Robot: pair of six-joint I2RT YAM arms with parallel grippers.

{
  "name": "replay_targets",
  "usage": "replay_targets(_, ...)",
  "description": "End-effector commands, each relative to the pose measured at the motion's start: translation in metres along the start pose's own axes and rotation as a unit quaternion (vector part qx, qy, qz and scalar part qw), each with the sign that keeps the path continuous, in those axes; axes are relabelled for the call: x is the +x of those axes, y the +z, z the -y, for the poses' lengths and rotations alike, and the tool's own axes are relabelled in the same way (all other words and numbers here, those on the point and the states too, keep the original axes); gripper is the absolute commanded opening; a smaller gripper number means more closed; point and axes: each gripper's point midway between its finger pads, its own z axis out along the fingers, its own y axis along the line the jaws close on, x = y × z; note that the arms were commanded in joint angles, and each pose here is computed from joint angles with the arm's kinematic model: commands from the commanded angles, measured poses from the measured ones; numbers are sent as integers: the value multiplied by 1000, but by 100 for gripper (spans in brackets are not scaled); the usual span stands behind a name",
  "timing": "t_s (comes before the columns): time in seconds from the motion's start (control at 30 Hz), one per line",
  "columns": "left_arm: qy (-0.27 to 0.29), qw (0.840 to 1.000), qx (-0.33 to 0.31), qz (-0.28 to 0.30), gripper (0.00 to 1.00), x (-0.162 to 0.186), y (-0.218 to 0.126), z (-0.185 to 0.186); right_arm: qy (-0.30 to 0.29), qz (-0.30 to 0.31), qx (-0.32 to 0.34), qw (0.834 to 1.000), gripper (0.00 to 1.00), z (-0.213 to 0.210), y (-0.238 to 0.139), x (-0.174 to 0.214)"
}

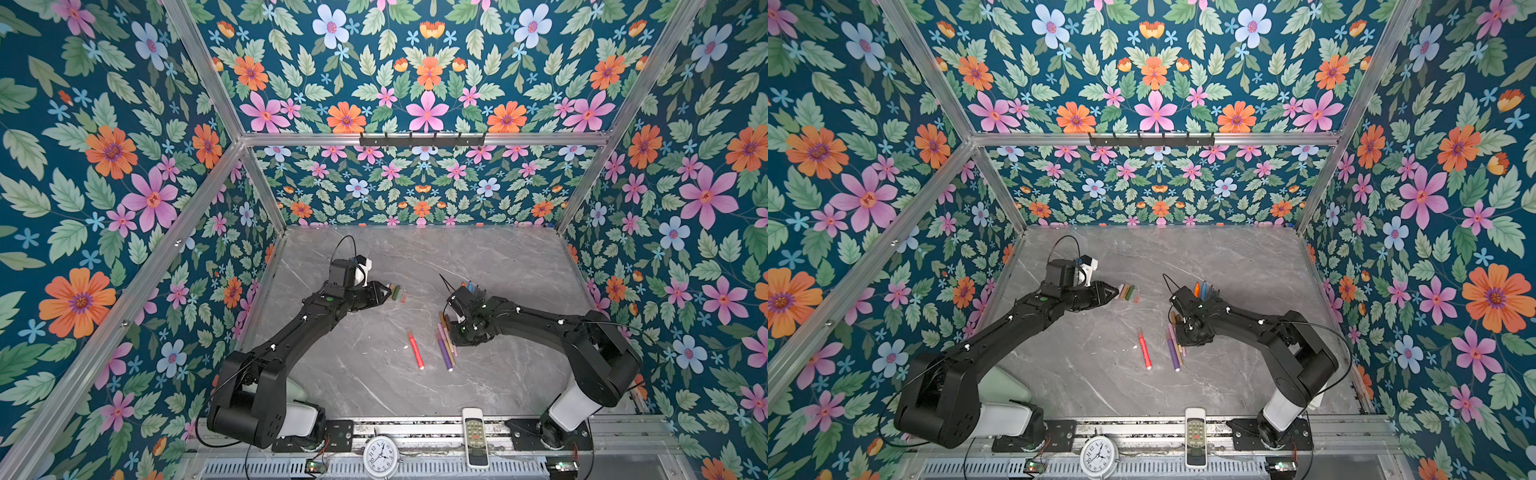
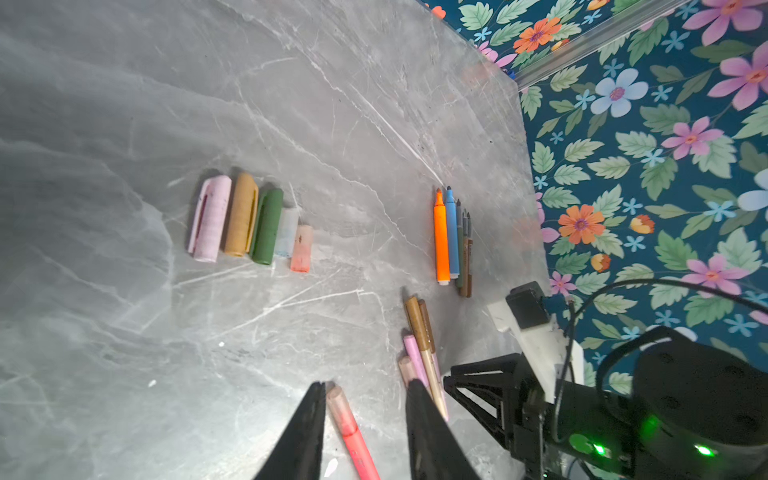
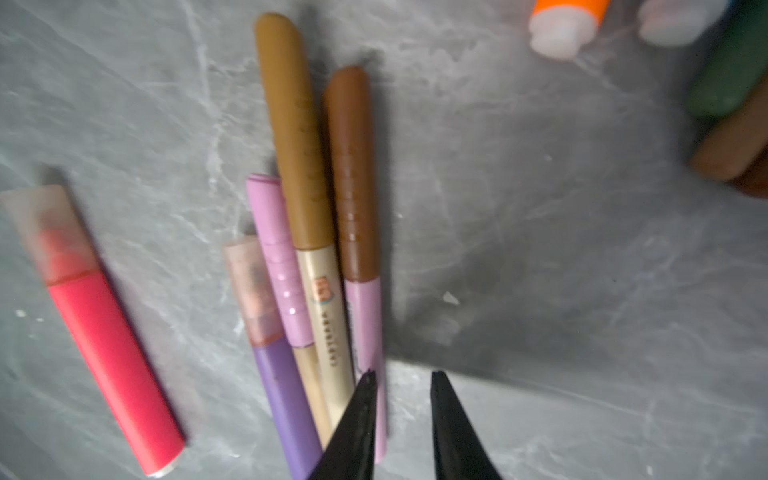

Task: Open the pen caps
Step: 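Move the right gripper to the pen pile while the left gripper returns centrally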

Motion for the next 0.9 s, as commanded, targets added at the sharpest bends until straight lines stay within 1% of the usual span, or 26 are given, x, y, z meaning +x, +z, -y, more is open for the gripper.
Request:
replay_targets(0.0, -19, 999, 26, 12, 36, -7, -1, 11, 7, -24, 56, 998, 25, 22, 9, 13)
replay_targets(0.1, -48, 998, 36, -1, 36, -2, 1, 13, 13, -44, 65, 997, 25, 26, 13, 21)
replay_targets(0.2, -55, 998, 32, 5, 35, -4, -6, 16, 13, -61, 46, 997, 25, 16, 9, 22)
replay_targets(0.33, -47, 999, 16, 18, 36, -8, -24, 21, -14, -87, 31, 996, 28, -5, -25, 7)
replay_targets(0.43, -48, 999, 11, 18, 37, -8, -34, 26, -13, -90, 3, 996, 30, -20, -45, -1)
replay_targets(0.5, -46, 999, 9, 25, 38, -9, -40, 28, -16, -76, -3, 997, 30, -24, -48, -7)
replay_targets(0.53, -42, 999, 8, 28, 38, -9, -42, 28, -20, -62, -18, 998, 31, -30, -46, -13)
replay_targets(0.6, -24, 999, 3, 27, 38, -9, -43, 28, -29, -33, -50, 998, 31, -43, -45, -23)
replay_targets(0.67, 4, 1000, -9, 29, 38, -11, -45, 26, -25, 8, -74, 997, 31, -46, -43, -21)
replay_targets(0.77, 33, 998, -13, 43, 38, -13, -45, 23, 5, 46, -81, 996, 31, -31, -34, -6)
replay_targets(0.8, 36, 998, -13, 46, 38, -13, -44, 21, 8, 45, -74, 996, 31, -26, -32, -1)
replay_targets(0.87, 51, 997, 7, 60, 37, -10, -37, 19, 0, 44, -54, 998, 31, -17, -33, 6)
